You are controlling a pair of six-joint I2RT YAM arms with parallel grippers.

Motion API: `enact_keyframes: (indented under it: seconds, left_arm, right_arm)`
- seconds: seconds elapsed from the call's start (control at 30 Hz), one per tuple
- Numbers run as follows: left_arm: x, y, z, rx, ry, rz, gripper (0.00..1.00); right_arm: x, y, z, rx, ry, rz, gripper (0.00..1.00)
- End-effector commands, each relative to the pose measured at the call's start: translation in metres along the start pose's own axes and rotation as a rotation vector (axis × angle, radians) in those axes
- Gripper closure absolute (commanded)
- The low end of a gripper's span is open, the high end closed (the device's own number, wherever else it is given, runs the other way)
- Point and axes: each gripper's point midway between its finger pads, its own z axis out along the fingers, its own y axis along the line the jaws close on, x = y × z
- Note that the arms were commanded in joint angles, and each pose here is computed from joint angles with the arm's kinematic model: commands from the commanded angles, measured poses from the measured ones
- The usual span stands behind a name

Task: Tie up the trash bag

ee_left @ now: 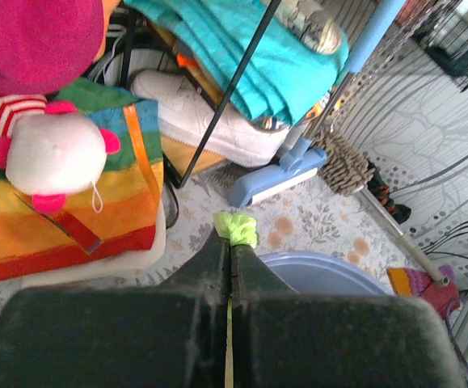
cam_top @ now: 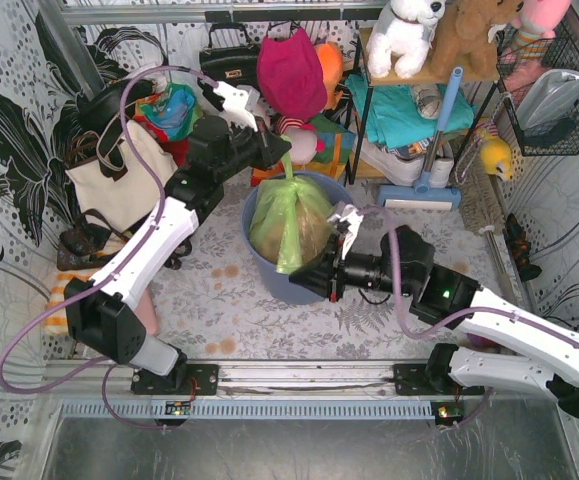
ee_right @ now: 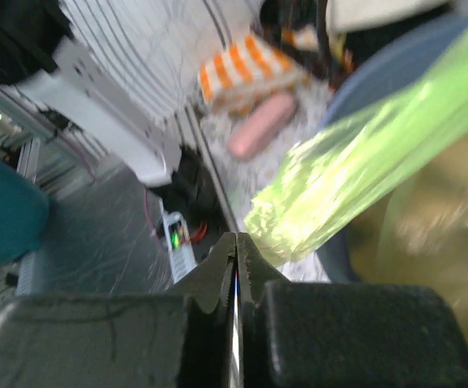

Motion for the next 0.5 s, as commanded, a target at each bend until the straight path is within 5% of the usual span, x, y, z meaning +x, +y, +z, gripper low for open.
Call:
enact_keyframes:
  seconds: [0.0, 0.2, 0.23, 0.33, 0.47]
  left_arm:
    - [0.013, 0.010, 0.013, 0.012, -0.005, 0.031, 1.00]
    - [0.025, 0.012, 0.018, 0.034, 0.015, 0.033, 1.00]
    - [0.025, 0.010, 0.018, 0.047, 0.014, 0.033, 1.00]
    - [0.024, 0.004, 0.015, 0.077, 0.007, 0.035, 1.00]
    - [0.027, -0.009, 0.014, 0.152, 0.027, 0.049, 1.00]
  right_arm:
    - [0.042, 0.006, -0.005, -0.034, 0.107, 0.163, 1.00]
    - [0.021, 0.008, -0.021, -0.034, 0.049, 0.035, 1.00]
    - [0.015, 0.009, -0.025, -0.036, 0.022, -0.001, 0.94]
    - [-0.005, 0.008, -0.037, -0.030, -0.060, -0.154, 0.54]
    - [-0.026, -0.006, -0.054, 0.041, -0.150, -0.447, 0.30]
